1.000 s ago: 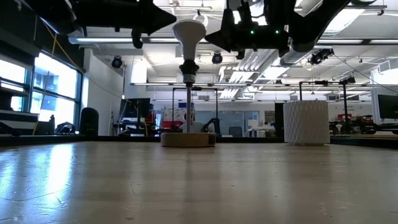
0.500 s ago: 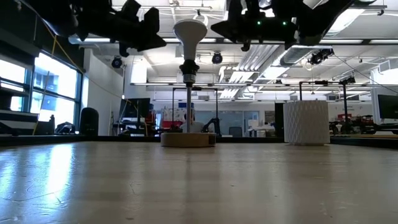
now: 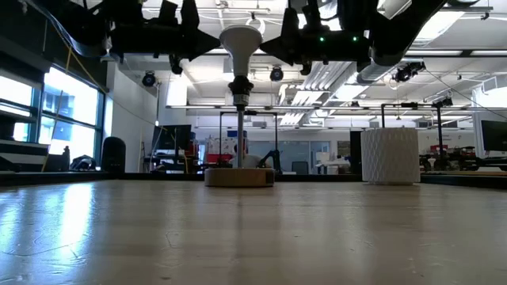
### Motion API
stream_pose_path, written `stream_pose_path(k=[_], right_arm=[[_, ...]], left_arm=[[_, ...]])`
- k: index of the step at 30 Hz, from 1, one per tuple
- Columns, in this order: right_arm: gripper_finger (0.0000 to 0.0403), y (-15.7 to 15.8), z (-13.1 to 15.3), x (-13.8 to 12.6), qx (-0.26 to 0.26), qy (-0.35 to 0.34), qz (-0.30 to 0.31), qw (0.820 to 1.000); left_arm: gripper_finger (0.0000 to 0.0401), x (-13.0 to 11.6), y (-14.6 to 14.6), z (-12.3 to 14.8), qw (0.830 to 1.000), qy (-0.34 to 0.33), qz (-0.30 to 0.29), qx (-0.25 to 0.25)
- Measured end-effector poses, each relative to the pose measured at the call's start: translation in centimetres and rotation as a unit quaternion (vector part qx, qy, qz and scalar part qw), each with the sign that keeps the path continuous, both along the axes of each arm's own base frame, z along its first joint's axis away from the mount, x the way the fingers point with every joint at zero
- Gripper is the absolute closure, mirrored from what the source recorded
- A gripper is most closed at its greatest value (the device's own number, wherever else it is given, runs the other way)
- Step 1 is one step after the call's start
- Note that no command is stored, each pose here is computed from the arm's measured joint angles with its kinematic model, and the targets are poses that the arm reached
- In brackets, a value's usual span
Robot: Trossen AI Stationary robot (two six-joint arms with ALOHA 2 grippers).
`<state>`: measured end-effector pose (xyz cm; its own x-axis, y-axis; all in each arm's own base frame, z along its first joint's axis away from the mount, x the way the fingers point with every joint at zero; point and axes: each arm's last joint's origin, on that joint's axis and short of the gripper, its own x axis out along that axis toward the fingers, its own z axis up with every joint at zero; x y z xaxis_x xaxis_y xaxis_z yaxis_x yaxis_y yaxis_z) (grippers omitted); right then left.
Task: Screw lightbulb
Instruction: Remove the lightbulb from the brown lamp
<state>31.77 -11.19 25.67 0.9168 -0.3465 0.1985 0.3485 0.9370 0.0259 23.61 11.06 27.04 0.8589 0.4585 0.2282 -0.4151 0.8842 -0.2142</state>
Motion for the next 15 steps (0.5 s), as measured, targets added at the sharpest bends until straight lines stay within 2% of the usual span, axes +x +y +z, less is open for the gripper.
stream_pose_path(k=[7,15], right_arm=[[0.0403,-1.9,0.1,-0.7,0.012,-0.013,-0.024,1.000],[0.0403,-3.5,0.7,-2.0,0.009,0.004,-0.056,0.998]], left_arm=[[0.0401,0.9,-2.2,-0.2,0.998,-0.004,-0.061,-0.008],[0.0401,1.4,-4.1,-0.5,0.999,0.015,-0.032,-0.022]])
